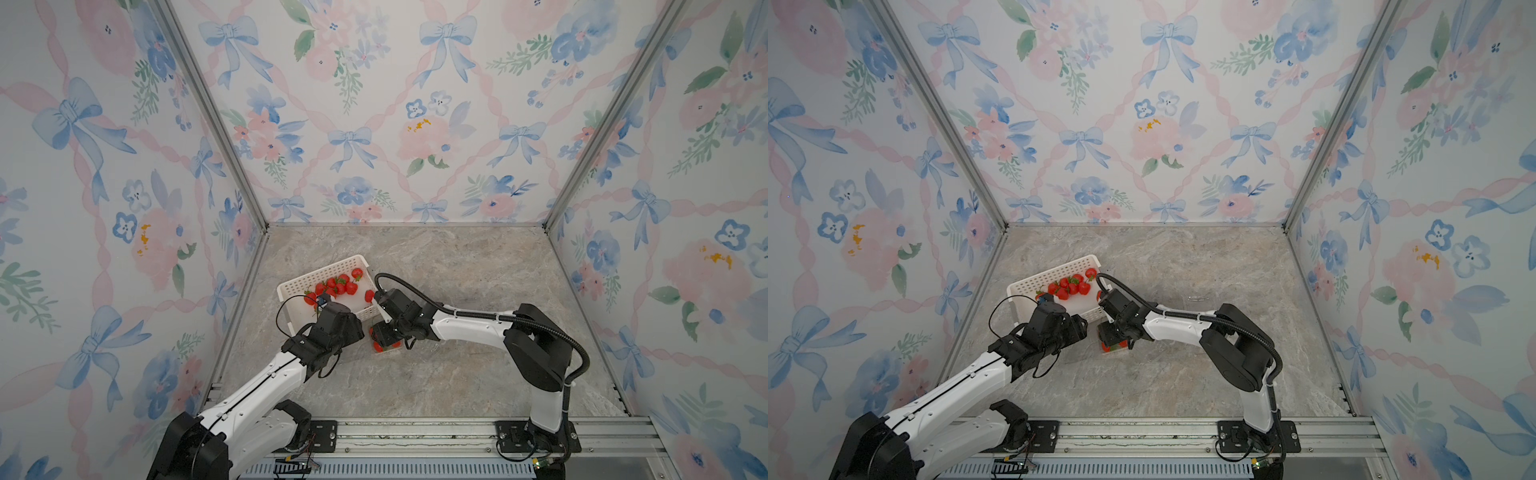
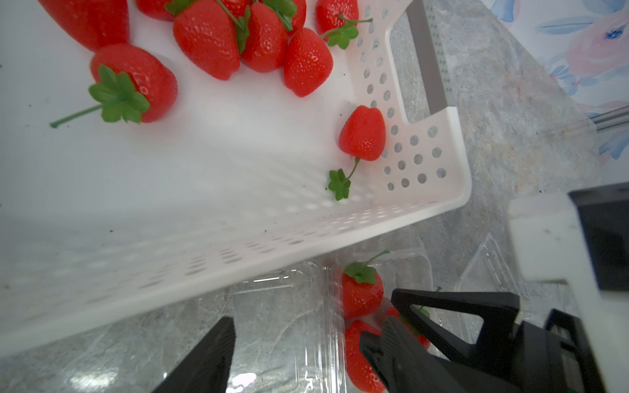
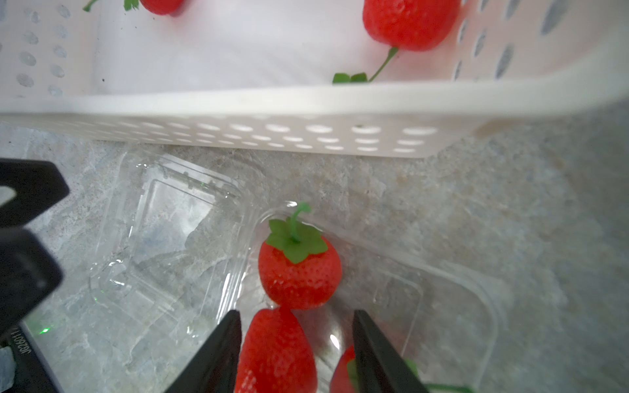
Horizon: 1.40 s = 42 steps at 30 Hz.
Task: Pack strawberries into containers
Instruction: Place the strawberry in the packing box, then pick up the strawberry from the basket.
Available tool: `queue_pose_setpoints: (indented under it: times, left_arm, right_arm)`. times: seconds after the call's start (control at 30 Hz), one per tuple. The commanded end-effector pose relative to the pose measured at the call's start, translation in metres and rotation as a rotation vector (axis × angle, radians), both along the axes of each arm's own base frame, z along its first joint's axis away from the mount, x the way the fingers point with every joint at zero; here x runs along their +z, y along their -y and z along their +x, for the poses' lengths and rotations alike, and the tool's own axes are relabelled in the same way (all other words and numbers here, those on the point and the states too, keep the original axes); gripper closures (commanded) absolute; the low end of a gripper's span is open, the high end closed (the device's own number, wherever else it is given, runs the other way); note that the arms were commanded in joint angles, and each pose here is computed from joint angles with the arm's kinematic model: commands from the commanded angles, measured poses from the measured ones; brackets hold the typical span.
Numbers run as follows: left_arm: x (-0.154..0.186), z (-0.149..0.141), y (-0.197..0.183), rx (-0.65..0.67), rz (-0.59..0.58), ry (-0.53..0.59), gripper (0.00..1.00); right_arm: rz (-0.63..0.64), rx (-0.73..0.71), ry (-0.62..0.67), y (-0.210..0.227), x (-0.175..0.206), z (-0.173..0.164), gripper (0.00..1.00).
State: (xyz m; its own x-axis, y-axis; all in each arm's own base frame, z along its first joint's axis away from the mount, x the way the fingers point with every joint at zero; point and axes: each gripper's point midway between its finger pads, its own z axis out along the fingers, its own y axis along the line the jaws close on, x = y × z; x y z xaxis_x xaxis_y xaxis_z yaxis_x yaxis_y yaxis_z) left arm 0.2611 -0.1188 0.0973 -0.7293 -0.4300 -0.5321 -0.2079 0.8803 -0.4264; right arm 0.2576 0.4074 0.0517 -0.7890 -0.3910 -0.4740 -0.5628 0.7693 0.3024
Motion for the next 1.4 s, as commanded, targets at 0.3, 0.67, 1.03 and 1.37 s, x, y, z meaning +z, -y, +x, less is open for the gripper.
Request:
queue_pose_setpoints:
  times: [0.3,0.67,1.03,1.37]
  left_arm:
    - [0.006,-0.002,-0.002,0.014,-0.004,0.033,0.29]
    - [0.014,0.001,-0.002,0.015,-0.004,0.058,0.29]
    - [0.039,0.016,-0.006,0.034,0.035,0.126,0.27]
    - [0.044,0.048,-0.045,0.130,0.097,0.111,0.26]
  right_arm:
    - [-0.071,0.021,-0.018,0.013,-0.016,-0.020,0.48]
    - [-0.126,0.043,-0.041,0.030,-0.017,-0.032,0.48]
    - [-0.098,0.085,-0.008,0.026,0.003,-0.035,0.40]
    - [-0.095,0.085,0.062,0.025,0.036,-0.022,0.36]
